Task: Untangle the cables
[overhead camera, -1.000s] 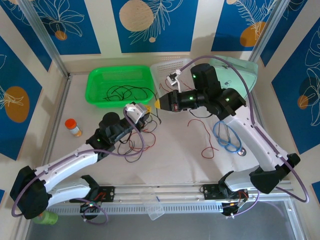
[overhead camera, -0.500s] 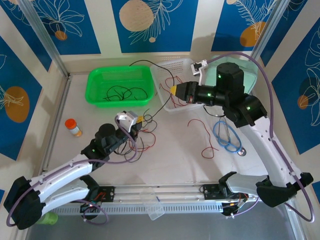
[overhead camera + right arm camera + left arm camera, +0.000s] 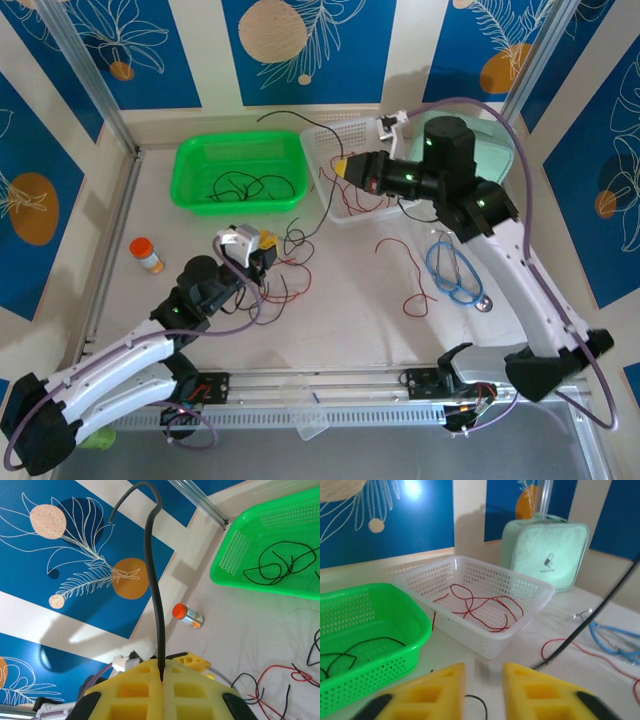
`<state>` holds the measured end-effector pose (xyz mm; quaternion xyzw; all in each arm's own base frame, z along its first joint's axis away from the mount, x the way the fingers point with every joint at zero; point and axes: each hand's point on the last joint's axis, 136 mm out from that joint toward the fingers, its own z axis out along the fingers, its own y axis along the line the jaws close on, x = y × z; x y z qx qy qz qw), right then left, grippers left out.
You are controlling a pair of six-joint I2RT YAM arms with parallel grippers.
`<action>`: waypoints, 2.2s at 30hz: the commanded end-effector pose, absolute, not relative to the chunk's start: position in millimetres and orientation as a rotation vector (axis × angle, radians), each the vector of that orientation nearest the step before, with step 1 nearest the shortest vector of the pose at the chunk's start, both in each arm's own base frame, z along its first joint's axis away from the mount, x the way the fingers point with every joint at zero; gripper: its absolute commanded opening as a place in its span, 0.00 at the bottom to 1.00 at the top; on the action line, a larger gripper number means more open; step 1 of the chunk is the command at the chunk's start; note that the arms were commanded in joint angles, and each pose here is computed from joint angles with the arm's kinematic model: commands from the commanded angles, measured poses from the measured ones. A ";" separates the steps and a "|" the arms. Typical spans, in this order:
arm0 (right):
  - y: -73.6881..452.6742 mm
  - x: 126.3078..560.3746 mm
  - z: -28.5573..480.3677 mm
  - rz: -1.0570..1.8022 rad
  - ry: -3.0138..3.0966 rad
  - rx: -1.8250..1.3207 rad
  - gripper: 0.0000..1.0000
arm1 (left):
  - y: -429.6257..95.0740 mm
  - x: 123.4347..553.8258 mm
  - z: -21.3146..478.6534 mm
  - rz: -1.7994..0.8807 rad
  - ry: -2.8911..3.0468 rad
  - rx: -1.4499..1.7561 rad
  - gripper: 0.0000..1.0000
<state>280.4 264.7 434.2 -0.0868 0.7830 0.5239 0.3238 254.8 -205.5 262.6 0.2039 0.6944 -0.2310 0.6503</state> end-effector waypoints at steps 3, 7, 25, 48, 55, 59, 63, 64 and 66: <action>298.7 300.9 444.5 1.413 2.023 -0.347 0.00 | -169.1 251.6 285.5 -0.419 1.562 0.341 0.45; 324.4 327.4 438.1 1.409 2.037 -0.400 0.00 | -145.8 243.4 298.6 -0.365 1.581 0.282 0.48; 432.0 495.2 292.8 1.361 2.119 -0.508 0.00 | -103.2 214.5 314.6 -0.365 1.663 0.154 0.48; 433.7 502.9 214.9 1.101 2.264 -0.545 0.66 | -136.4 225.1 337.6 -0.369 1.762 0.320 0.57; 394.1 476.4 297.3 0.954 2.212 -0.527 0.66 | -177.2 232.7 330.4 -0.471 1.837 0.448 0.58; 353.3 454.3 314.4 0.831 2.249 -0.430 0.63 | -205.5 237.7 315.1 -0.526 1.888 0.514 0.59; 311.0 424.2 312.0 0.737 2.283 -0.328 0.61 | -230.5 240.6 299.0 -0.536 1.926 0.581 0.60; 299.6 415.7 308.8 0.712 2.293 -0.302 0.61 | -237.7 240.6 295.3 -0.536 1.934 0.605 0.60; 277.2 400.6 301.4 0.664 2.315 -0.243 0.61 | -250.2 241.0 287.6 -0.528 1.954 0.644 0.60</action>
